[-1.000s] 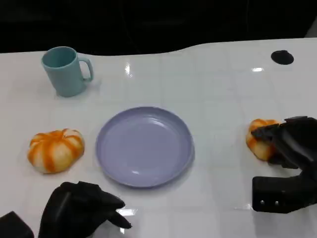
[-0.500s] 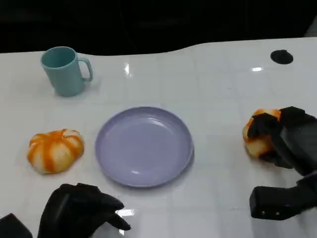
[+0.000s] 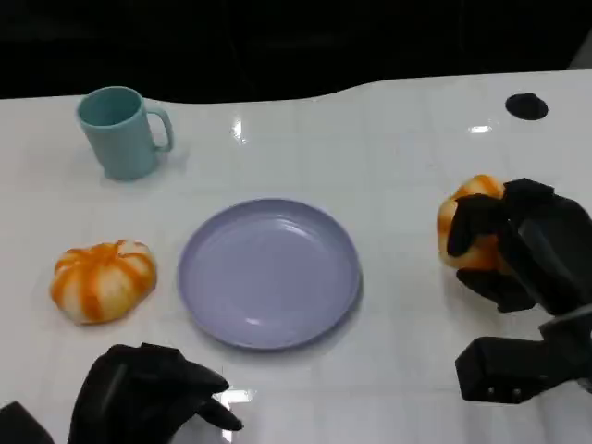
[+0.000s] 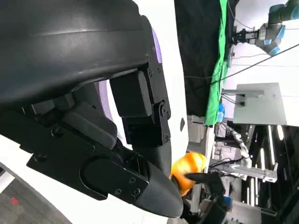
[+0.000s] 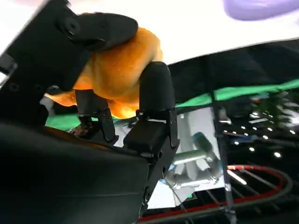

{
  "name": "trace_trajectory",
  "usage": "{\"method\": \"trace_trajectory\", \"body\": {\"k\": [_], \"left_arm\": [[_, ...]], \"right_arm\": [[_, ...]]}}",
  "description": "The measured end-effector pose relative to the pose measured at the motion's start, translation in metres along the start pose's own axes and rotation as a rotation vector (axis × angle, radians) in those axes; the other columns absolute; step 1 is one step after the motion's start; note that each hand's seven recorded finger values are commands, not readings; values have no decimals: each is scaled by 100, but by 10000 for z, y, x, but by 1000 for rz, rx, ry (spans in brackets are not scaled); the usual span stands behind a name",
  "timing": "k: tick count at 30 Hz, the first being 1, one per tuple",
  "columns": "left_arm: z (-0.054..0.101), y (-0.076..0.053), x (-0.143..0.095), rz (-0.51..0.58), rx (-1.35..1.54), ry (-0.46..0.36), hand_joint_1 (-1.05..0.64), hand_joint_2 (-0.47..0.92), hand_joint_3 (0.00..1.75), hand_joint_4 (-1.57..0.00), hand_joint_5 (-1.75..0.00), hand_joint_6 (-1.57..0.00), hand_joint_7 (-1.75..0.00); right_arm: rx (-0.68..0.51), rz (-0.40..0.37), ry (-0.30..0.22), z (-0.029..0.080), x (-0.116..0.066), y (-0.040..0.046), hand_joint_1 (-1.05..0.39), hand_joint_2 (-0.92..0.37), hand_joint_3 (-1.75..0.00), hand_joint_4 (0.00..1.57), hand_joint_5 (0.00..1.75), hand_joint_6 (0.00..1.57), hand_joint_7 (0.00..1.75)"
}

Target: Grasp the bread from the table and place it into the plate.

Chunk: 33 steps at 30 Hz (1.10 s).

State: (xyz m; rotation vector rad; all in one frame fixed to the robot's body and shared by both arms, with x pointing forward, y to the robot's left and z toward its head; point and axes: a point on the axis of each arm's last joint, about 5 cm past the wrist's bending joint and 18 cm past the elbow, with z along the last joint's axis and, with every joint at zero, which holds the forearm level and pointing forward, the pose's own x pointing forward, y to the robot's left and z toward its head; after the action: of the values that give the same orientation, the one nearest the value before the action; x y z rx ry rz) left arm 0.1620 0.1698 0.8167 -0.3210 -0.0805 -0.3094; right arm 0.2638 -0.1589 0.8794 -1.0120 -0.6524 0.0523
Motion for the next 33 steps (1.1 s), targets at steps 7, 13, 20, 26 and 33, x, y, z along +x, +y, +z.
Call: {"method": "trace_trajectory", "body": {"k": [7,13,20,26,33], "left_arm": [[-1,1,-1,-1,1,2,-105,77,0,-157,-36,-157,-12],[-1,-2,1,-4,4,4,-105,77,0,-157,-36,-157,-12],[-1,-4,5,-6,4,4,-105,77,0,-157,-36,-157,-12],[-2,-5,5,-7,4,5,-105,77,0,-157,-36,-157,-12],[-3,-6,5,-7,4,5,-105,77,0,-157,-35,-157,-11]], "right_arm": [[177,20,-70,278,78,55,9,-6,-161,106,175,95,150],[263,26,-84,457,139,177,6,-8,-162,107,175,94,153],[332,30,-89,635,285,317,2,-13,-157,105,175,89,160],[375,67,-92,770,371,447,-1,-19,-151,103,175,84,164],[424,102,-90,919,457,559,0,-26,-140,97,175,83,159]]}}
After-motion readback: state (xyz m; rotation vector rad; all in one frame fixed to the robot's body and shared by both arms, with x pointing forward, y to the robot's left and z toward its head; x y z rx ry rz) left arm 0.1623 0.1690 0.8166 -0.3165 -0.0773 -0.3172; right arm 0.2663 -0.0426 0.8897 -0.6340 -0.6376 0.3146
